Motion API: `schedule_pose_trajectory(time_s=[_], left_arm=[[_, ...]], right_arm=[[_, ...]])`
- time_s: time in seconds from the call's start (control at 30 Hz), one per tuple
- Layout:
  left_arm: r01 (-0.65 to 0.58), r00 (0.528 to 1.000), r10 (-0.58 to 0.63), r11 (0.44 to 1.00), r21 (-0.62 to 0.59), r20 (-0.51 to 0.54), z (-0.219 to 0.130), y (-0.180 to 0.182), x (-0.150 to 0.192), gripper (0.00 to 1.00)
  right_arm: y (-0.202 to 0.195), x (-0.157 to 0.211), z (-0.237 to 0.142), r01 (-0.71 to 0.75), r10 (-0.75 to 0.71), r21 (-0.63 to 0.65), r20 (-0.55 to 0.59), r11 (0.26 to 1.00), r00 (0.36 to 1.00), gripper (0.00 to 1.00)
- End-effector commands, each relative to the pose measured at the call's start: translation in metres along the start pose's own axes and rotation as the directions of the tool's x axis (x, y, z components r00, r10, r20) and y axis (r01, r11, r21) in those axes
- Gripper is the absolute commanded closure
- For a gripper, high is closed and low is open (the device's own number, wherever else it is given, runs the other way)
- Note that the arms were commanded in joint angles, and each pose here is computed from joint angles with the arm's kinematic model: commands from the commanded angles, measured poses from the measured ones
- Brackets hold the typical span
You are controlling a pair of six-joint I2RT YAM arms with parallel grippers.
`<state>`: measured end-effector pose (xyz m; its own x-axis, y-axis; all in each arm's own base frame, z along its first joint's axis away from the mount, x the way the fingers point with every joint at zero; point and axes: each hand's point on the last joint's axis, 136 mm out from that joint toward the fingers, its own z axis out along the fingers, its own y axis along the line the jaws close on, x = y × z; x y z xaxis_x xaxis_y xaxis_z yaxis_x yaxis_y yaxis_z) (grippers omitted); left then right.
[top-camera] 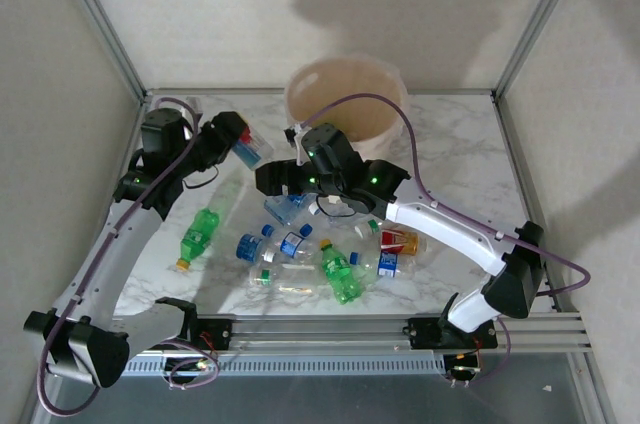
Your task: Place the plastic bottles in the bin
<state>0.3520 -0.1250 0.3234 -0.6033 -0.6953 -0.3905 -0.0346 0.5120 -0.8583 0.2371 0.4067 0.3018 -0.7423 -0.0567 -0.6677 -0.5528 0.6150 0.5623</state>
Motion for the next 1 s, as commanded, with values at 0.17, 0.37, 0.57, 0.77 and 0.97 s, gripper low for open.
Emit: schedule_pose_trajectory(time_s=[0.17, 0.37, 0.57, 0.77, 0.97], left_arm=[[-0.001, 0.999, 0.003, 0.998, 0.068, -0.035, -0.006, -0.019, 0.007, 0.45], [0.019, 0.996, -0.006, 0.989, 0.149, -0.089, -0.006, -0.033, 0.016, 0.44], [0.042, 0.991, -0.015, 0.979, 0.200, -0.133, -0.008, -0.039, 0.025, 0.44], [0.051, 0.988, -0.018, 0.976, 0.210, -0.156, -0.008, -0.039, 0.030, 0.44], [0.073, 0.986, -0.040, 0.976, 0.206, -0.161, -0.004, -0.032, 0.032, 0.45]], right_arm=[[-0.004, -0.003, -0.034, 0.056, -0.058, 0.046, 0.045, 0.997, 0.997, 0.19], [-0.005, 0.003, -0.026, 0.067, -0.068, 0.036, 0.020, 0.997, 0.997, 0.22], [-0.007, 0.005, -0.014, 0.080, -0.080, 0.051, -0.002, 0.996, 0.997, 0.28], [-0.003, 0.004, -0.012, 0.084, -0.084, 0.031, -0.004, 0.996, 0.996, 0.42], [-0.003, 0.006, -0.008, 0.078, -0.078, 0.026, -0.012, 0.997, 0.997, 0.59]])
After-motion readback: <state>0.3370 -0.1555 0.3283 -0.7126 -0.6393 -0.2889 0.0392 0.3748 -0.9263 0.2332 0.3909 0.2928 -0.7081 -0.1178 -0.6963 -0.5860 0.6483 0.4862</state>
